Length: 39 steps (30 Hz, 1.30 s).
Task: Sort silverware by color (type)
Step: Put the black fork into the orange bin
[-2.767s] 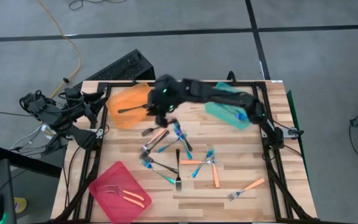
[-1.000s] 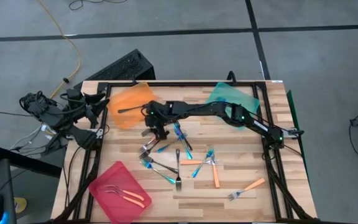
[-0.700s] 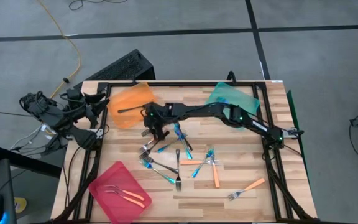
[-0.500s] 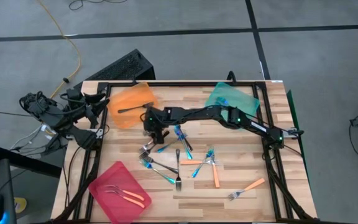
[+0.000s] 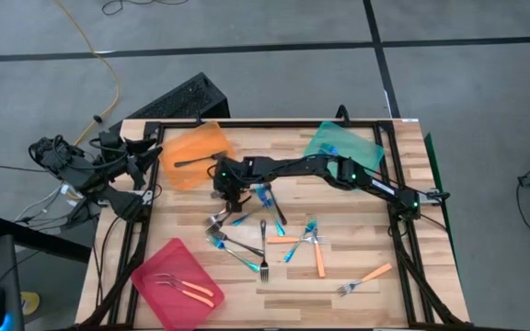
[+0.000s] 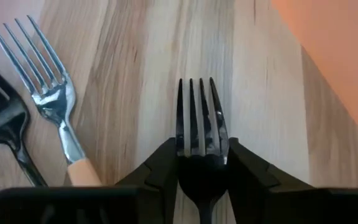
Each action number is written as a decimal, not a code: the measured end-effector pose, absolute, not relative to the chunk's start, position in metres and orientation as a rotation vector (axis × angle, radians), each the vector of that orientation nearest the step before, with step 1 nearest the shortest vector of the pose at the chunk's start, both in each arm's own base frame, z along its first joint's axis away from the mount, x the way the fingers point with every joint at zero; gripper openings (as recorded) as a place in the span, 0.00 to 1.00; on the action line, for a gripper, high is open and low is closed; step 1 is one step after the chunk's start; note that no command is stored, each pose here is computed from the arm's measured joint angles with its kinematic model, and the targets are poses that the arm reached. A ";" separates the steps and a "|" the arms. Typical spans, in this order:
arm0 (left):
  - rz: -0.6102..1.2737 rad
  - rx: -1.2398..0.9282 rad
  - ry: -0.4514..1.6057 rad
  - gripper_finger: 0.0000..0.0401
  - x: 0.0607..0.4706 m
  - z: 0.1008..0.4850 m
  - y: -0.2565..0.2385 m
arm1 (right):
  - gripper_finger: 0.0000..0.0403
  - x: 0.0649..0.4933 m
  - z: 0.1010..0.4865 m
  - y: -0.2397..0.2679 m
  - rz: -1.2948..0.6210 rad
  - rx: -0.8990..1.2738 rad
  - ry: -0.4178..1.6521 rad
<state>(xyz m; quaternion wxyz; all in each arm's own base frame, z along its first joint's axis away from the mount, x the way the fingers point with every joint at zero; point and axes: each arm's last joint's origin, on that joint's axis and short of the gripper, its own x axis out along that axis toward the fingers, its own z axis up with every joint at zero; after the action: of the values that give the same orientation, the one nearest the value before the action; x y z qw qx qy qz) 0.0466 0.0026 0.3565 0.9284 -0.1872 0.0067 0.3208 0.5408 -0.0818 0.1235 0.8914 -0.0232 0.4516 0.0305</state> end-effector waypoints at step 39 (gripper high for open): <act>0.665 -0.363 0.026 0.49 0.046 0.355 0.003 | 0.32 0.574 0.244 -0.082 0.090 -0.012 0.277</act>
<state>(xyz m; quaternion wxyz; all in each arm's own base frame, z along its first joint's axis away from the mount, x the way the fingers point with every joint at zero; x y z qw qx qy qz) 0.0460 0.0030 0.3550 0.9290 -0.1774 0.0129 0.3245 0.5738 -0.0820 0.2440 0.9894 -0.0059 0.1381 0.0446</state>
